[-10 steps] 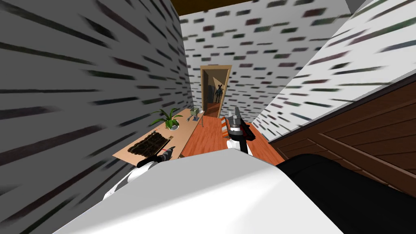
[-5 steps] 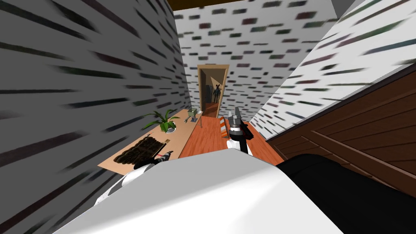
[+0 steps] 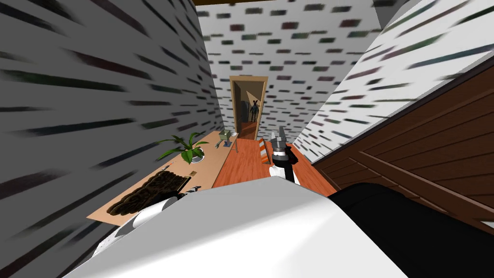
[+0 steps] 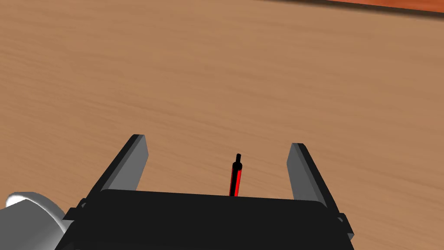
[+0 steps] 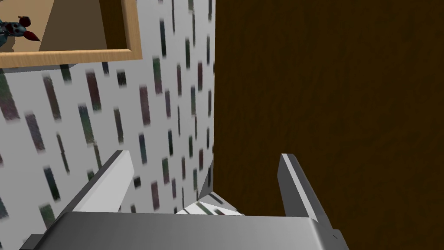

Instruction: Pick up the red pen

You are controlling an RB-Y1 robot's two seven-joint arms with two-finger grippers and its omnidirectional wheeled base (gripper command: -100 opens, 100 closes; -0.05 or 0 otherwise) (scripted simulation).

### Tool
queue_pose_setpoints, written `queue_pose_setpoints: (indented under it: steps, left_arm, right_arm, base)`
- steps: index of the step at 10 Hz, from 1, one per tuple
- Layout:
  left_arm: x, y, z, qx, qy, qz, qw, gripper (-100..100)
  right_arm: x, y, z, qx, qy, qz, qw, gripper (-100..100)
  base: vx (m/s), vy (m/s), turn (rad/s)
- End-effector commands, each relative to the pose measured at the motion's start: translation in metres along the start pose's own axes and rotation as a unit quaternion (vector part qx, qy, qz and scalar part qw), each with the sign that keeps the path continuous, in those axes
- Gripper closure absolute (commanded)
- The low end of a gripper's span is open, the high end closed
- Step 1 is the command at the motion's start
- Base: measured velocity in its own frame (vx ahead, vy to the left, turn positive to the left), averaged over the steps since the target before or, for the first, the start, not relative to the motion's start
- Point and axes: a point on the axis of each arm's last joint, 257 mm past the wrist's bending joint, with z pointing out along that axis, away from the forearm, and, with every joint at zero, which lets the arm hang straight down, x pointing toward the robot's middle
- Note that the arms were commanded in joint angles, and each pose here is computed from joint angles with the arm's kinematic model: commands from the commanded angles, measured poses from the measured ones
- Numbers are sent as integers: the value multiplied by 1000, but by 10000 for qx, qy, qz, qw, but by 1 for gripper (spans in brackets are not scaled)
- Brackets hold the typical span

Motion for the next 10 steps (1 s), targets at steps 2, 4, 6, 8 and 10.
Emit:
queue_pose_setpoints:
  steps: [2, 4, 6, 8, 10]
  left_arm:
    - [-8, 38, -4, -543, 140, -63, 9984, -100]
    - [-12, 59, -8, -832, 223, -113, 9962, -100]
    - [-14, 78, -12, -1078, 303, -164, 9936, -100]
    - [-13, 71, -11, -1007, 279, -149, 9944, 0]
    - [-2, 77, 3, -1007, 270, -211, 9943, -100]
  right_arm:
    - [0, 0, 0, 0, 0, 0, 10000, 0]
    - [0, 0, 0, 0, 0, 0, 10000, 0]
    - [0, 0, 0, 0, 0, 0, 10000, 0]
    - [0, 0, 0, 0, 0, -1, 10000, 0]
    - [0, 0, 0, 0, 0, 0, 10000, 0]
  base:
    - [82, 12, -117]
    - [72, 0, -79]
    - [56, 28, -65]
    - [10, 12, -6]
    - [3, 38, -62]
